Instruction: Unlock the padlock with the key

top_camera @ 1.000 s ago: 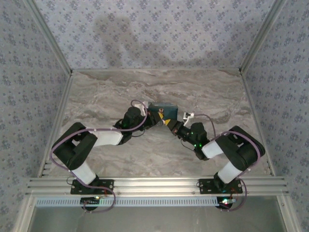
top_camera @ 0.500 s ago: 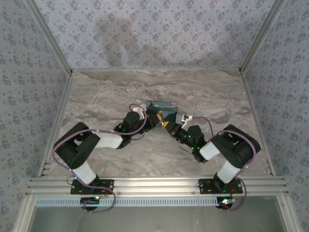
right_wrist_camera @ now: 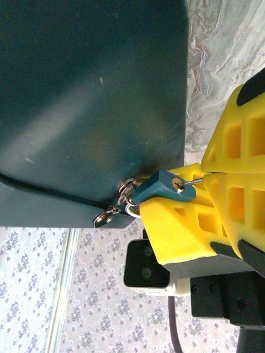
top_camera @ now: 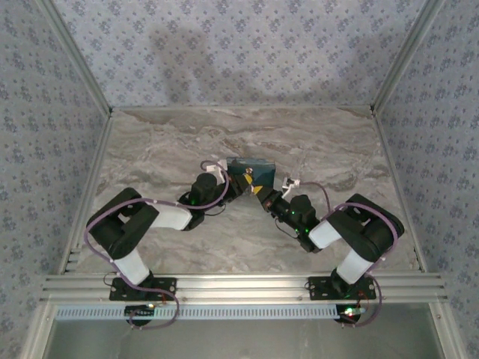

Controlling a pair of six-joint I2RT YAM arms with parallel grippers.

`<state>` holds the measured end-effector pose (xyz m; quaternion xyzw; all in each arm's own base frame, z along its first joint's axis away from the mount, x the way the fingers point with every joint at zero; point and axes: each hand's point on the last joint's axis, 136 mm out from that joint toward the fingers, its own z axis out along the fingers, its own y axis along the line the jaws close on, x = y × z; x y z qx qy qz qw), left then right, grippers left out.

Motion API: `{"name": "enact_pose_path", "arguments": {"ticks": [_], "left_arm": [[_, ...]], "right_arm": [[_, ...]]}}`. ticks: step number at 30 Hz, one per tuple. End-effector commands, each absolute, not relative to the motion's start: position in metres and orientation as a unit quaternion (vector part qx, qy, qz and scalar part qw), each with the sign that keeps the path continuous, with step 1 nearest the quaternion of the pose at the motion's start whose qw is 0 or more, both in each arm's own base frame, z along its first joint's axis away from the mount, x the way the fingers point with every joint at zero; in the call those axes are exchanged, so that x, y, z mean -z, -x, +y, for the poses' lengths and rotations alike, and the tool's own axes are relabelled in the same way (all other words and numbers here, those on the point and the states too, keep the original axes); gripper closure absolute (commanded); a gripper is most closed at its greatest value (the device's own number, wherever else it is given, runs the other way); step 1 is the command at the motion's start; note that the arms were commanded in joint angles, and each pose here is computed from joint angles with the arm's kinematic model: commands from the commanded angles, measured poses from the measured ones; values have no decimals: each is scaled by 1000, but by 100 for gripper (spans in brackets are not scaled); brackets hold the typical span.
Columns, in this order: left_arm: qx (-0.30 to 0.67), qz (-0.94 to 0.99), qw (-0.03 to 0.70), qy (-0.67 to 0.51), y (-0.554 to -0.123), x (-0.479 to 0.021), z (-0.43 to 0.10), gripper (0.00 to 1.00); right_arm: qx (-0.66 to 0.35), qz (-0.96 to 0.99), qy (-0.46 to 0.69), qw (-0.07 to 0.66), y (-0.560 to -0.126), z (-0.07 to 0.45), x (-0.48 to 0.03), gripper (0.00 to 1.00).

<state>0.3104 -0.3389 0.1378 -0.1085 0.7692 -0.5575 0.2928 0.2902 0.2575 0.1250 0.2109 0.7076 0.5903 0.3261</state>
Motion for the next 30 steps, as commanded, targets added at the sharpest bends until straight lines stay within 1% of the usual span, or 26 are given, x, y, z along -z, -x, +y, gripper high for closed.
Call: {"name": "enact_pose_path", "arguments": {"ticks": [1, 7, 21, 26, 30], "left_arm": [[613, 733, 288, 63, -291, -169, -359, 100], [621, 724, 293, 60, -291, -176, -359, 100], [639, 708, 294, 58, -287, -180, -360, 100], [644, 704, 294, 56, -287, -183, -361, 100], [644, 704, 295, 55, -288, -183, -362, 100]], "right_arm": [[-606, 684, -240, 327, -297, 255, -138, 100], [-612, 673, -274, 312, -300, 249, -136, 100], [-600, 682, -281, 309, -313, 245, -123, 100], [-609, 681, -274, 300, -319, 252, -126, 100], [-616, 681, -264, 296, -316, 260, -130, 100]]}}
